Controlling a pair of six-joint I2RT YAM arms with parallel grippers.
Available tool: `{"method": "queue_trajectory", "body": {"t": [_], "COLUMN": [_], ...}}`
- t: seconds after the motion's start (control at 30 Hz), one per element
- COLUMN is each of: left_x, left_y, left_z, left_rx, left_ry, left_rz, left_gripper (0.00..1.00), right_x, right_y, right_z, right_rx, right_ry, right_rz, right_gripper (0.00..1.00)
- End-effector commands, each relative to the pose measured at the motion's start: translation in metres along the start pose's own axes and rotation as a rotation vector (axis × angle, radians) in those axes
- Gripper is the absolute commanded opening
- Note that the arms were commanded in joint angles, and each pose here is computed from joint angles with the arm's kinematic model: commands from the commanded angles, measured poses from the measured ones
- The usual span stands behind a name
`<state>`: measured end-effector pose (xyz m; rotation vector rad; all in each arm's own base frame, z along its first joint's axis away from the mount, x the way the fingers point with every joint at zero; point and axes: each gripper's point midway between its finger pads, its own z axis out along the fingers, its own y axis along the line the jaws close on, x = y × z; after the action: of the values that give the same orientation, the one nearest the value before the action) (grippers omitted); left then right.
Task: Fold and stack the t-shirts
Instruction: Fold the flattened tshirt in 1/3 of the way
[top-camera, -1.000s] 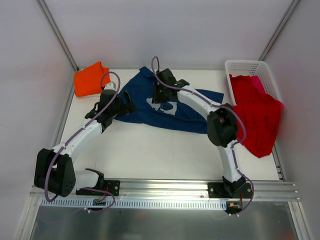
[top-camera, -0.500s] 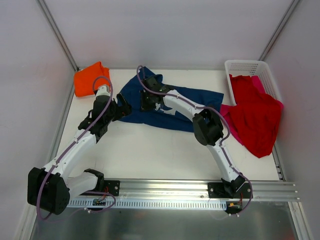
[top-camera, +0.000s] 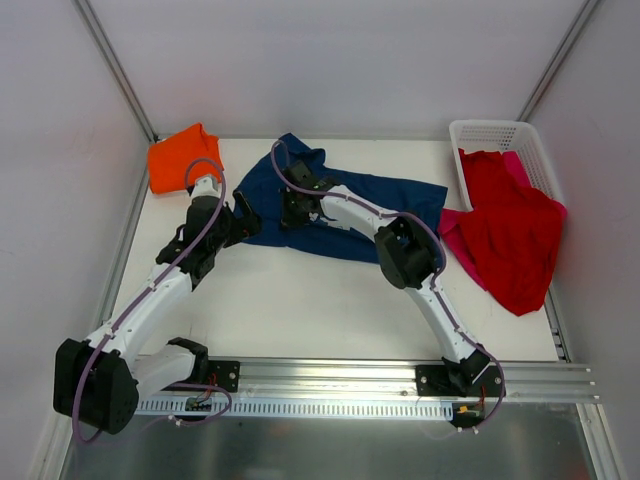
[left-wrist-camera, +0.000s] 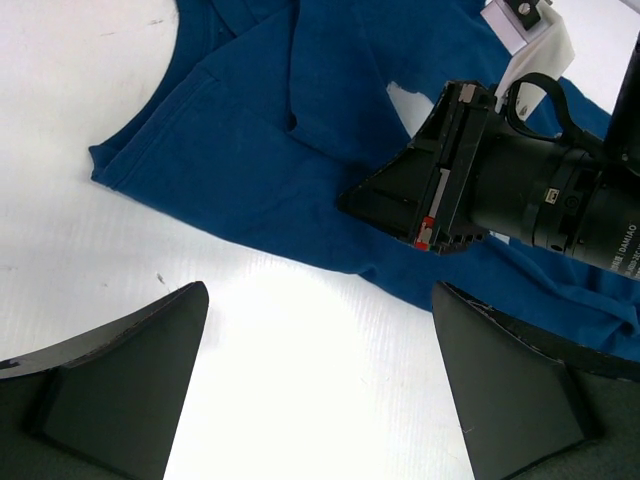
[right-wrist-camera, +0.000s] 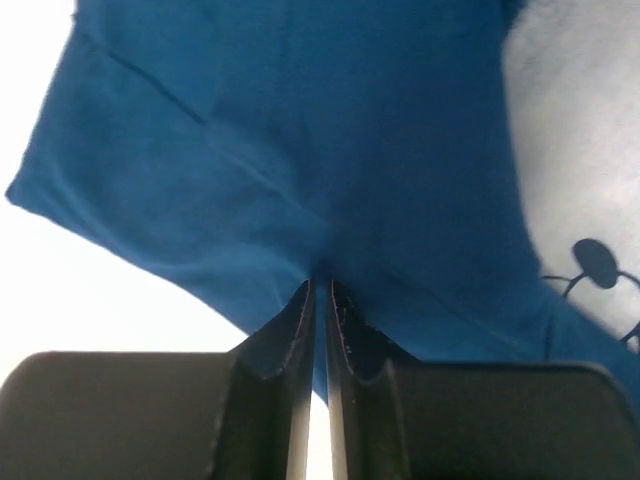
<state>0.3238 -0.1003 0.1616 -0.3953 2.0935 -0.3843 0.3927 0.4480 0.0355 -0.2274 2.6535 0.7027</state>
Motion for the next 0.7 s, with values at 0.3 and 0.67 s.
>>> {"method": "queue_trajectory", "body": {"t": [0.3, 0.67], "left_x": [-0.001, 0.007], "left_y": [0.006, 0.010], "left_z": [0.009, 0.024], "left_rx": [-0.042, -0.069], "left_ry": [-0.015, 0.015], "left_rz": [0.023, 0.039], "left_gripper": [0.95, 0.94], "right_x": [-0.048, -0.089], "right_y": [-0.027, -0.082], "right_z": [-0.011, -0.014], "right_rx": [0.004, 0.045], "right_ry": [-0.088, -0.161], "right_rz": [0.062, 0.139], "right_gripper": [0.11, 0.24]}}
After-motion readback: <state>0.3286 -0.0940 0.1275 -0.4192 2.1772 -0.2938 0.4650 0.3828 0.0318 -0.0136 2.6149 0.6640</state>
